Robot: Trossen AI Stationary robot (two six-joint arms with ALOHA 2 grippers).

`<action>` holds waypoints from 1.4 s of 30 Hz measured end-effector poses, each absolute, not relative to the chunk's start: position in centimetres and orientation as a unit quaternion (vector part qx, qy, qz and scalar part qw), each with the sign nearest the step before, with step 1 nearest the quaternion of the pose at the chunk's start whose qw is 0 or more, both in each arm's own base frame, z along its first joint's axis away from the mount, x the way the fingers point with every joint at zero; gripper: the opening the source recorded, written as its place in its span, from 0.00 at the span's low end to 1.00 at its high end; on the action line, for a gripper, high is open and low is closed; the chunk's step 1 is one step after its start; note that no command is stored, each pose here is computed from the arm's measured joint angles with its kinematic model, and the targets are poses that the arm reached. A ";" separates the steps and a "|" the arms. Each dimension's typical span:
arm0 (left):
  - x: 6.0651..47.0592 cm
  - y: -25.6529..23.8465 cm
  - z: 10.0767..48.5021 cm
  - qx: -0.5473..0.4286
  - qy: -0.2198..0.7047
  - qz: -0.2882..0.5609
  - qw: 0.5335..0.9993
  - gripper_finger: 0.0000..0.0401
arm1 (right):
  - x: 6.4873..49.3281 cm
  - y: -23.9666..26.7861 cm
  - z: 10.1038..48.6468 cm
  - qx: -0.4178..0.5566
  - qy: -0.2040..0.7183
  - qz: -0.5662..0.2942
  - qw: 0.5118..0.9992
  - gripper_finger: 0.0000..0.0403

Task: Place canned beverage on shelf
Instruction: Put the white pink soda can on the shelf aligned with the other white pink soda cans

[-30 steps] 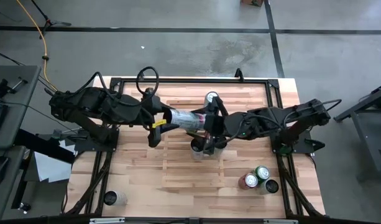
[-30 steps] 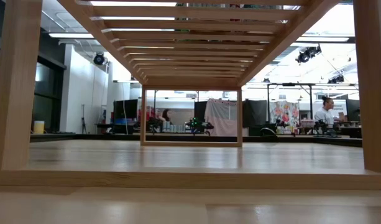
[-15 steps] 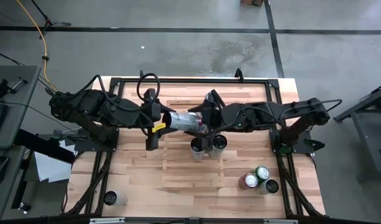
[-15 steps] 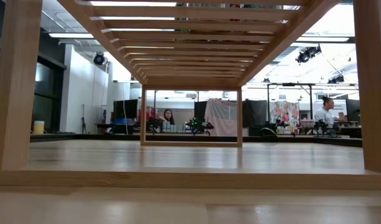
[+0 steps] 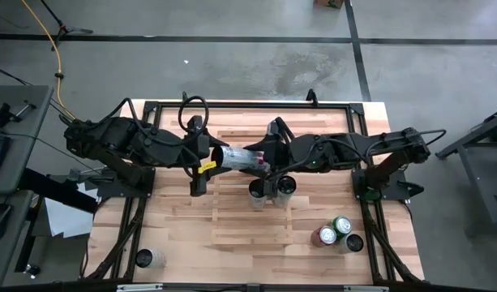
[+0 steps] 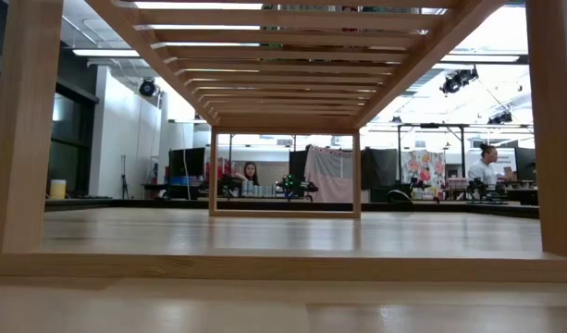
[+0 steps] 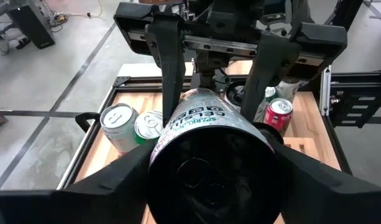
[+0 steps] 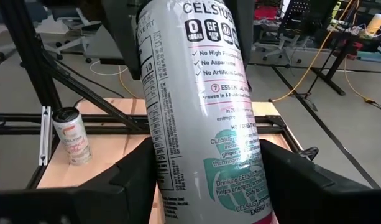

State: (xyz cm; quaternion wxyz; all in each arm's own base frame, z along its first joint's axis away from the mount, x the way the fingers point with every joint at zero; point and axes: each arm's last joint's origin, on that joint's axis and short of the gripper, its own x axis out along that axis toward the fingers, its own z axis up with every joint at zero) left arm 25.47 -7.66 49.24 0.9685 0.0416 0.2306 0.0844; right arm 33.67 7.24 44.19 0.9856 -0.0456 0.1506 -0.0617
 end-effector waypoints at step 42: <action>22.0 -8.2 40.4 -0.126 -0.193 0.119 0.966 0.96 | 32.9 7.1 44.9 0.070 -0.140 0.000 0.988 0.57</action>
